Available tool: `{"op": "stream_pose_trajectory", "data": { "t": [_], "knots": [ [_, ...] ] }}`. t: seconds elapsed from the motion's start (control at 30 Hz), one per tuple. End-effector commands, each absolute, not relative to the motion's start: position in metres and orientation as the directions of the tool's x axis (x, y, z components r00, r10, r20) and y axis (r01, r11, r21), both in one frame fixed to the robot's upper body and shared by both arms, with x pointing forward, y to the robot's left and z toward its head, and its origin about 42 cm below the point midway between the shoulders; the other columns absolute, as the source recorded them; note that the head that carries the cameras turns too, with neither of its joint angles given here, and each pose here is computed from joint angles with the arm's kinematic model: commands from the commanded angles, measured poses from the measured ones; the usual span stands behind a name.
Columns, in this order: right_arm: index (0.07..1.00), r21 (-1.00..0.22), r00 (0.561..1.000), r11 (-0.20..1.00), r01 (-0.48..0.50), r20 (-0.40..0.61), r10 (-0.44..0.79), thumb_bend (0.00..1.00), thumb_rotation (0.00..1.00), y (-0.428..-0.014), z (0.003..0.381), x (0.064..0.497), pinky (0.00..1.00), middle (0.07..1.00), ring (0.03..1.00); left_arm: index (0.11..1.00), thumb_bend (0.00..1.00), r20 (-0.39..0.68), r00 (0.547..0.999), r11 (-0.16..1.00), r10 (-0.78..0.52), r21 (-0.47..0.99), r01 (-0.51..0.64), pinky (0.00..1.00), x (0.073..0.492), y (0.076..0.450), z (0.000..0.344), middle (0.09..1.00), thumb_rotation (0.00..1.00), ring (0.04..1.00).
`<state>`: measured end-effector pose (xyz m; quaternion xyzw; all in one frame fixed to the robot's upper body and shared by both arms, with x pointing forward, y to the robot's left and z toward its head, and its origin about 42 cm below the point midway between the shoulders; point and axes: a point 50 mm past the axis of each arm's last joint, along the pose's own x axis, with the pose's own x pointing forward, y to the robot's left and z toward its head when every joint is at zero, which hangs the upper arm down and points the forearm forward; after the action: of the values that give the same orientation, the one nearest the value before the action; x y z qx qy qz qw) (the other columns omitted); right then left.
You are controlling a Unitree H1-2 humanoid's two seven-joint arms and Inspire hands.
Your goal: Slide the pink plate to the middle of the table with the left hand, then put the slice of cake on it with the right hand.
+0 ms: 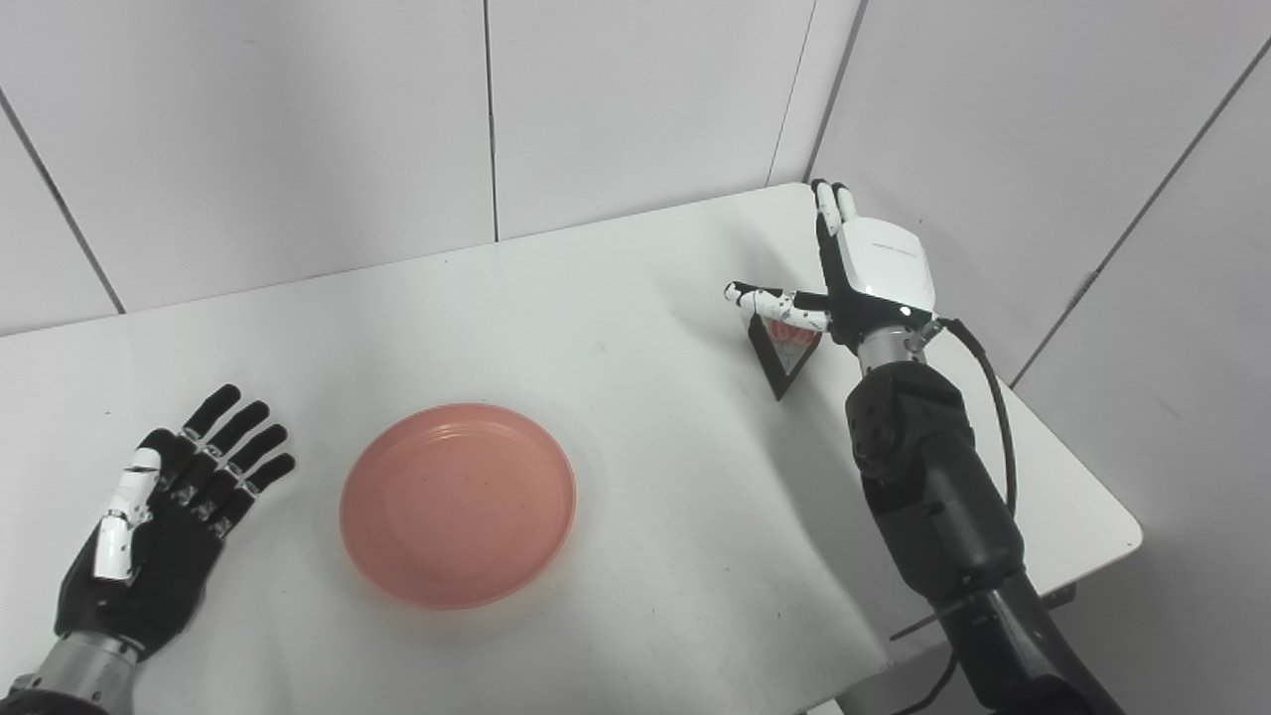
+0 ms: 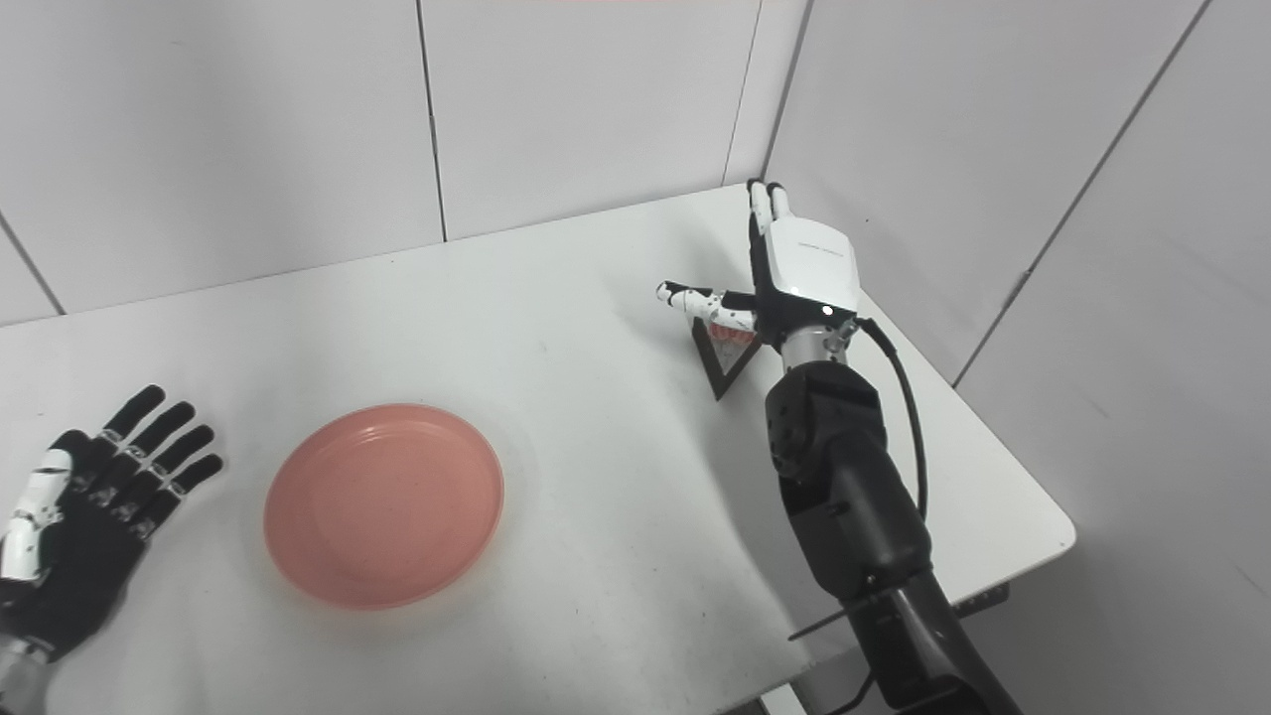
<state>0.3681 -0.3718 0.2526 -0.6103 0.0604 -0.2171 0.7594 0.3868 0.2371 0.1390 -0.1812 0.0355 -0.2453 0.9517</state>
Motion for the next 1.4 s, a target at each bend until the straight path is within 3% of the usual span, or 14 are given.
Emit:
{"op": "stream_pose_trajectory", "data": {
  "t": [0.0, 1.03, 1.2, 1.37],
  "knots": [
    [1.0, -0.945, 0.877, 0.115, 0.308, 0.234, -0.42, 0.98, 0.86, -0.376, 0.275, 0.374, 0.55, 0.995, 0.837, 0.864, 0.43, -0.239, 0.87, 0.862, -0.432, -0.394, 0.32, 0.82, 0.359, 0.259, 0.083, 0.878, 0.87, 0.859],
    [0.984, -0.983, 0.887, 0.133, 0.13, 0.056, -0.457, 0.98, 0.85, -0.385, 0.237, 0.41, 0.56, 0.978, 0.824, 0.85, 0.43, -0.239, 0.873, 0.864, -0.426, -0.394, 0.313, 0.81, 0.359, 0.263, 0.089, 0.866, 0.86, 0.846],
    [0.943, -0.984, 0.896, 0.143, 0.111, 0.037, -0.442, 0.97, 0.81, -0.383, 0.238, 0.41, 0.54, 0.944, 0.802, 0.855, 0.43, -0.234, 0.871, 0.86, -0.431, -0.398, 0.319, 0.82, 0.359, 0.262, 0.09, 0.87, 0.85, 0.852],
    [0.911, -0.98, 0.899, 0.192, 0.053, -0.037, -0.436, 0.94, 0.7, -0.383, 0.243, 0.411, 0.59, 0.904, 0.81, 0.857, 0.43, -0.233, 0.871, 0.861, -0.432, -0.396, 0.32, 0.82, 0.358, 0.262, 0.092, 0.874, 0.86, 0.854]
  ]
}}
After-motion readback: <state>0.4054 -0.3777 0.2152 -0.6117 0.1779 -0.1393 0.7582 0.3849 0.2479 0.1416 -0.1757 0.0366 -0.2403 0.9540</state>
